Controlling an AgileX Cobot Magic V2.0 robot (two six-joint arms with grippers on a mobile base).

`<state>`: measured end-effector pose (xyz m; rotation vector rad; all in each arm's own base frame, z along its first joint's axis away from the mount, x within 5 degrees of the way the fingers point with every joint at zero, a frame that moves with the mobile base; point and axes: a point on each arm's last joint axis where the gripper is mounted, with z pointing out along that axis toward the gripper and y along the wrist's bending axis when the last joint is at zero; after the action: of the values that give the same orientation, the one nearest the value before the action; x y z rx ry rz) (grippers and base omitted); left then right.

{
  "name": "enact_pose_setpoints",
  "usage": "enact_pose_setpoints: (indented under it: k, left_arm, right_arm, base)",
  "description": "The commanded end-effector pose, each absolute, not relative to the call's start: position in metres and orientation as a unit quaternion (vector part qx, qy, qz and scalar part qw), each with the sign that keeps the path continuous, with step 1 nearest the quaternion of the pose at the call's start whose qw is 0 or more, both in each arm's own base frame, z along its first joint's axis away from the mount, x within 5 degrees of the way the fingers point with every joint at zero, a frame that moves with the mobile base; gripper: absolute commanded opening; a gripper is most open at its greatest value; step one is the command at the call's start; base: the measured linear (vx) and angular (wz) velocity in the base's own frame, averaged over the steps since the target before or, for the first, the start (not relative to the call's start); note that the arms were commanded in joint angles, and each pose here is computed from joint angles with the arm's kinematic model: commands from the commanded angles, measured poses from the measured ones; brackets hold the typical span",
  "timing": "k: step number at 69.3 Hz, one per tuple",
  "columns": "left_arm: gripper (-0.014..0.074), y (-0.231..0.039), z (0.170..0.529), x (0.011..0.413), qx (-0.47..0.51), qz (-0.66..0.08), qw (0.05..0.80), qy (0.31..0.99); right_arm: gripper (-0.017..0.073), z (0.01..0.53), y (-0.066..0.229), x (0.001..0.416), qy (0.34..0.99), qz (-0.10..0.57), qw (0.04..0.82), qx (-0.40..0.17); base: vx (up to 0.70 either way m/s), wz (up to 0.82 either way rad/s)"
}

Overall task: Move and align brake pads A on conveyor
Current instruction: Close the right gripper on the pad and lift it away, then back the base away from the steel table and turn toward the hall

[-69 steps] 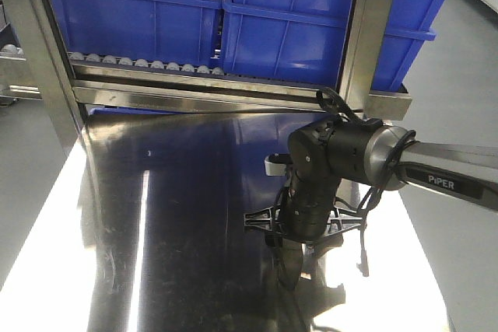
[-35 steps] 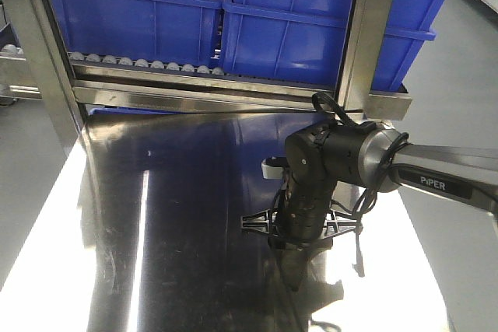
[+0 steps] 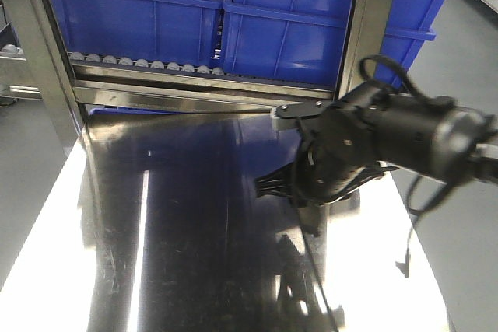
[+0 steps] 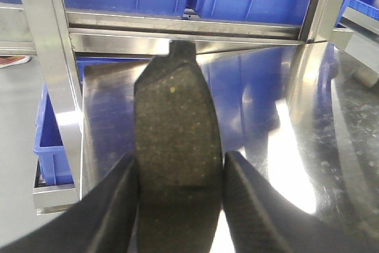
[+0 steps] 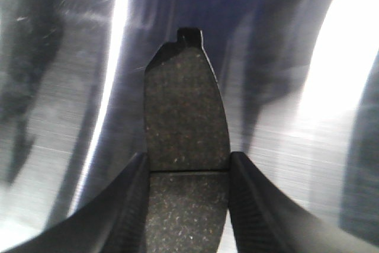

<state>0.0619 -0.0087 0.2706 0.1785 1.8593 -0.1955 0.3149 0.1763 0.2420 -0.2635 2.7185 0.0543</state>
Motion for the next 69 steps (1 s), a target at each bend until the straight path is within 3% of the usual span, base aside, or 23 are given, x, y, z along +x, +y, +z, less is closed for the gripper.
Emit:
enact_pose_setpoints:
  k: [1,30,51,69]
  left_arm:
    - [-0.0006,-0.012,0.287,0.063,0.088,-0.098,0.629,0.766]
    - [-0.0006,-0.012,0.287,0.063,0.088,-0.098,0.629,0.766]
    - [-0.0006,-0.012,0.287,0.063,0.088,-0.098,0.629,0.766]
    - [-0.0006,-0.012,0.287,0.063,0.088,-0.098,0.629,0.766]
  right_arm:
    - [-0.0007,0.283,0.156,0.305,0.950,0.031,0.296,-0.094]
    - [-0.0004,0.333,0.067,0.211,0.901,0.032,0.424,-0.081]
    - [-0.0004,0.354,0.037,0.135,0.837,0.057,0.538,-0.077]
    - [-0.0004,0.336,0.022,0.092,0.791,0.072,0.601,-0.086]
  base:
    - [0.00,0.00]
    - [0.00,0.00]
    - [0.00,0.00]
    - [0.00,0.00]
